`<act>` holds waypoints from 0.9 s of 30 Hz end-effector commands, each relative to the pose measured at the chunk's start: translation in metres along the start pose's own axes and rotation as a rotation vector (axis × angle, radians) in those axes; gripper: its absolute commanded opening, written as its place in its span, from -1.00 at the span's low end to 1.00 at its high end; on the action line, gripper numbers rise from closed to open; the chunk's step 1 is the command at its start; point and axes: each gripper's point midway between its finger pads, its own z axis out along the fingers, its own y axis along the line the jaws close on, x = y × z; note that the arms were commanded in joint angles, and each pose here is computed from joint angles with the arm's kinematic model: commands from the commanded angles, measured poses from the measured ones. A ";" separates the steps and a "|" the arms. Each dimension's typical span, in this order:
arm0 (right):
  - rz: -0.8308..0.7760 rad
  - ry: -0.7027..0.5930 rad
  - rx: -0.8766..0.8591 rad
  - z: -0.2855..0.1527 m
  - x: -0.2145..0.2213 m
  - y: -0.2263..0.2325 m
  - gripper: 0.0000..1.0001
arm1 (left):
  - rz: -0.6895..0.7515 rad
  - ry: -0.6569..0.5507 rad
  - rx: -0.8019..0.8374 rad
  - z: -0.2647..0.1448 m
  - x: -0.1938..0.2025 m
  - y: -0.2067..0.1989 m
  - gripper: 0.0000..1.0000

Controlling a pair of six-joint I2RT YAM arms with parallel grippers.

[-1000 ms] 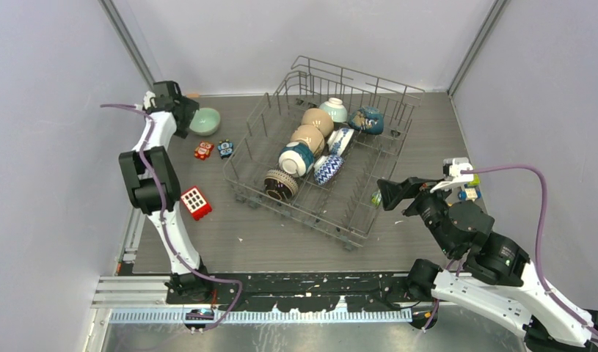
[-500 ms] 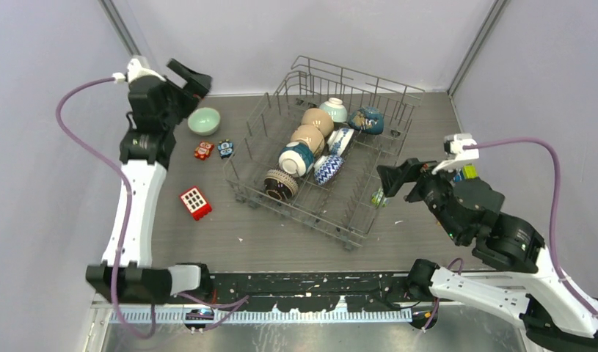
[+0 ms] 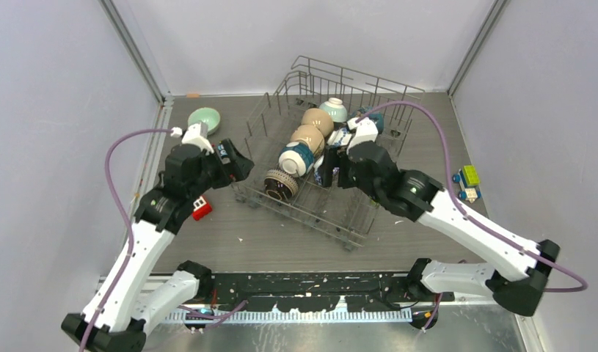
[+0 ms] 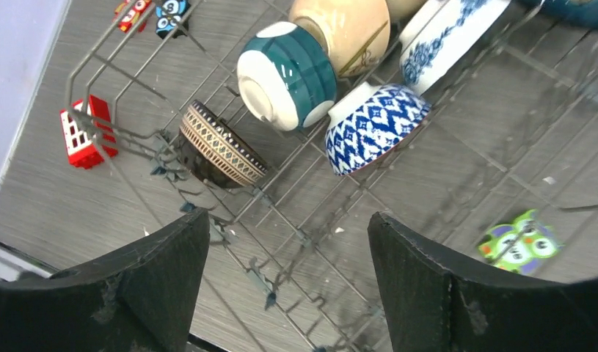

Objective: Unload the bowls from the dish rack
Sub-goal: Pick up the bowl from the dish rack.

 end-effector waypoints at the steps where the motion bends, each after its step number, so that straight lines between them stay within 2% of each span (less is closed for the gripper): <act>1: 0.268 0.027 -0.080 0.036 -0.004 0.008 0.60 | -0.005 -0.026 0.013 -0.022 0.012 0.009 0.82; 7: 0.472 0.037 -0.016 0.074 0.010 -0.010 0.38 | -0.016 0.031 0.008 -0.019 0.041 0.022 0.82; 16: 0.702 -0.016 0.097 0.105 0.026 -0.046 0.28 | -0.071 0.085 0.013 -0.008 0.066 0.029 0.79; 27: 0.738 -0.002 0.149 0.125 0.039 -0.056 0.31 | -0.098 0.105 0.000 -0.005 0.078 0.035 0.77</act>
